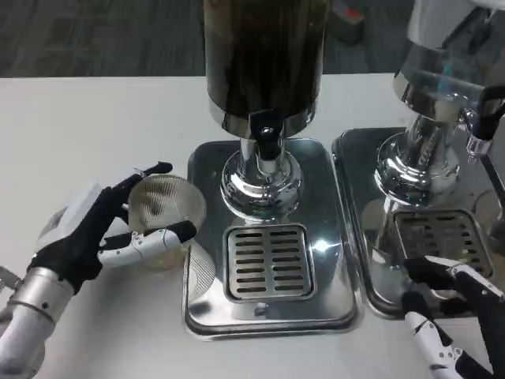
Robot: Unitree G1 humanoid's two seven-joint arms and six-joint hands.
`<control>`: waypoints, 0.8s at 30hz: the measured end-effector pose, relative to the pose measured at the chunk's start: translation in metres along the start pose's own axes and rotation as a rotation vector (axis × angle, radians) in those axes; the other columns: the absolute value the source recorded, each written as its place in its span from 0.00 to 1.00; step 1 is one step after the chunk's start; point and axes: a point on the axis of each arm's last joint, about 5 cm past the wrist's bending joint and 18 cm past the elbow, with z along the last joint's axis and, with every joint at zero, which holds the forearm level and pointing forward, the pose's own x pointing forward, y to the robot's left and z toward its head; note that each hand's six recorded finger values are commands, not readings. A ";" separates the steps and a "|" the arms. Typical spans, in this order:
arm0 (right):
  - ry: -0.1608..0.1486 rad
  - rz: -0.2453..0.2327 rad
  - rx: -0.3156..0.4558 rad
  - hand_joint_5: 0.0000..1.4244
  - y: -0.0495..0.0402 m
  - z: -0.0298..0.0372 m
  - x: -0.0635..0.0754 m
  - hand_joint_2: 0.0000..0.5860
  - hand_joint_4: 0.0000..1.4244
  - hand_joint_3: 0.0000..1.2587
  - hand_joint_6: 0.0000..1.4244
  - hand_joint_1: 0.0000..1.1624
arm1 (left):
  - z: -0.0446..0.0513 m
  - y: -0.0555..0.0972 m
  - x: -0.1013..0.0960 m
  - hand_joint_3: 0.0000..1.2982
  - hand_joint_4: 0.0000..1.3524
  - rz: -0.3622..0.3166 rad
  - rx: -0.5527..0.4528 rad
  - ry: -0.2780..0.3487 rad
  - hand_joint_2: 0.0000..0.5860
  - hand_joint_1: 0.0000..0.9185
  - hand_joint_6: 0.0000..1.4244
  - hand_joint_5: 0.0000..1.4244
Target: Grasp the cup under the faucet to collect the drink, then remove the cup.
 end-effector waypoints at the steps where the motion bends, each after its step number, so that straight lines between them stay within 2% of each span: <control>1: 0.000 0.000 0.000 0.25 -0.0002 -0.0001 0.000 0.64 0.27 0.33 0.33 0.28 | 0.0002 0.000 0.000 0.21 0.27 0.005 0.003 0.000 0.07 0.33 0.49 0.36; 5: -0.002 0.001 0.001 0.25 -0.0004 0.0000 0.001 0.64 0.27 0.33 0.33 0.25 | 0.0014 0.000 0.002 0.21 0.27 0.019 0.034 0.005 0.07 0.33 0.49 0.37; 9: -0.003 0.005 0.000 0.25 -0.0008 -0.0001 0.001 0.64 0.27 0.33 0.33 0.24 | 0.0012 -0.001 0.002 0.19 0.25 0.028 0.044 0.019 0.07 0.33 0.41 0.34; 16: -0.002 0.006 -0.002 0.25 -0.0015 -0.0005 0.001 0.64 0.27 0.34 0.33 0.24 | -0.0002 -0.004 -0.001 0.14 0.20 0.021 0.054 0.038 0.05 0.31 0.36 0.30; 21: 0.000 0.004 -0.002 0.25 -0.0022 -0.0008 0.001 0.64 0.27 0.34 0.33 0.24 | -0.0011 -0.003 -0.001 0.13 0.20 0.003 0.077 0.048 0.04 0.31 0.36 0.29; 24: 0.002 0.003 -0.001 0.25 -0.0027 -0.0011 0.001 0.64 0.27 0.34 0.33 0.24 | -0.0023 -0.001 -0.002 0.13 0.21 -0.011 0.102 0.054 0.06 0.36 0.39 0.31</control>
